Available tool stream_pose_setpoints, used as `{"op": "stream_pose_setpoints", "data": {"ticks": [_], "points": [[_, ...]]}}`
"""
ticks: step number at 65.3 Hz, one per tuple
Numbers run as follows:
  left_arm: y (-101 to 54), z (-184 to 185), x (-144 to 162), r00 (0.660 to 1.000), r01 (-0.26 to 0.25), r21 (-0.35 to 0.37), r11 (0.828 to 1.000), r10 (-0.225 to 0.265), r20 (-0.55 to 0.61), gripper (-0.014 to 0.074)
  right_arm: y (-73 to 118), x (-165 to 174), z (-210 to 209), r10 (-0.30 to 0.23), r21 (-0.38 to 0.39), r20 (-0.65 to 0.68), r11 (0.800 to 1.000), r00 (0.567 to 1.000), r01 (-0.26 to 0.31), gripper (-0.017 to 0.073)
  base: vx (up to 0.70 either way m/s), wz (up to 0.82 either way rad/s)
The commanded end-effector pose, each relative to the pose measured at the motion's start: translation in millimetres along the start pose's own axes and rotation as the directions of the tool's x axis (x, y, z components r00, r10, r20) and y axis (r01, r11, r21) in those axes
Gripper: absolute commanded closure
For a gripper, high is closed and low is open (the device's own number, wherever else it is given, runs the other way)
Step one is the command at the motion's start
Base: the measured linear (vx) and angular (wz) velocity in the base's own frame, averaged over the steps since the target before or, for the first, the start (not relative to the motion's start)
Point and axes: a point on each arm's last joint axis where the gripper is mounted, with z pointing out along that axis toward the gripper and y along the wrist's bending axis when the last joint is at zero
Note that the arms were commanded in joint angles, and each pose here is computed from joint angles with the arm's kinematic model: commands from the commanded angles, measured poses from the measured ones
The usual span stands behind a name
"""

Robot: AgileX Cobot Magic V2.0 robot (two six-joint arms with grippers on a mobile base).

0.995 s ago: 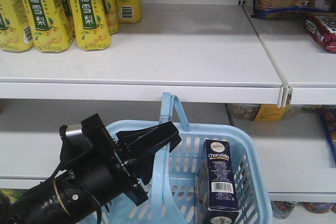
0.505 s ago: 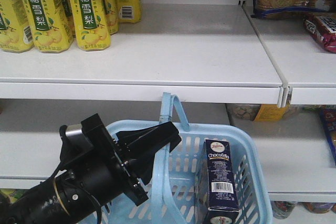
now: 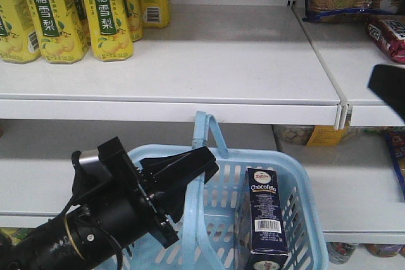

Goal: Left arm holds basket, right arm returns cookies
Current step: 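Reach the right gripper into the basket and grasp the Chocofello box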

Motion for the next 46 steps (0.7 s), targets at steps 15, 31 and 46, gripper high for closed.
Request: {"op": "stream_pose_setpoints", "data": {"ticks": [15, 31, 46], "points": [[-40.4, -1.3, 0.8, 1.0, 0.013, 0.333, 0.943, -0.011, -0.008, 0.0594, 25.0, 2.8, 35.8, 0.138, -0.082, -0.337, 0.981, 0.931, -0.175, 0.0017, 0.0, 0.0], [-40.4, -1.3, 0.8, 1.0, 0.013, 0.333, 0.943, -0.011, -0.008, 0.0594, 39.5, 18.3, 61.3, 0.143, -0.06, -0.556, 0.976, 0.819, -0.212, 0.0017, 0.0, 0.0], [-40.4, -1.3, 0.8, 1.0, 0.013, 0.333, 0.943, -0.011, -0.008, 0.0594, 50.1, 28.1, 78.1, 0.251, 0.054, -0.65, 0.956, 0.717, -0.287, 0.0017, 0.0, 0.0]]}}
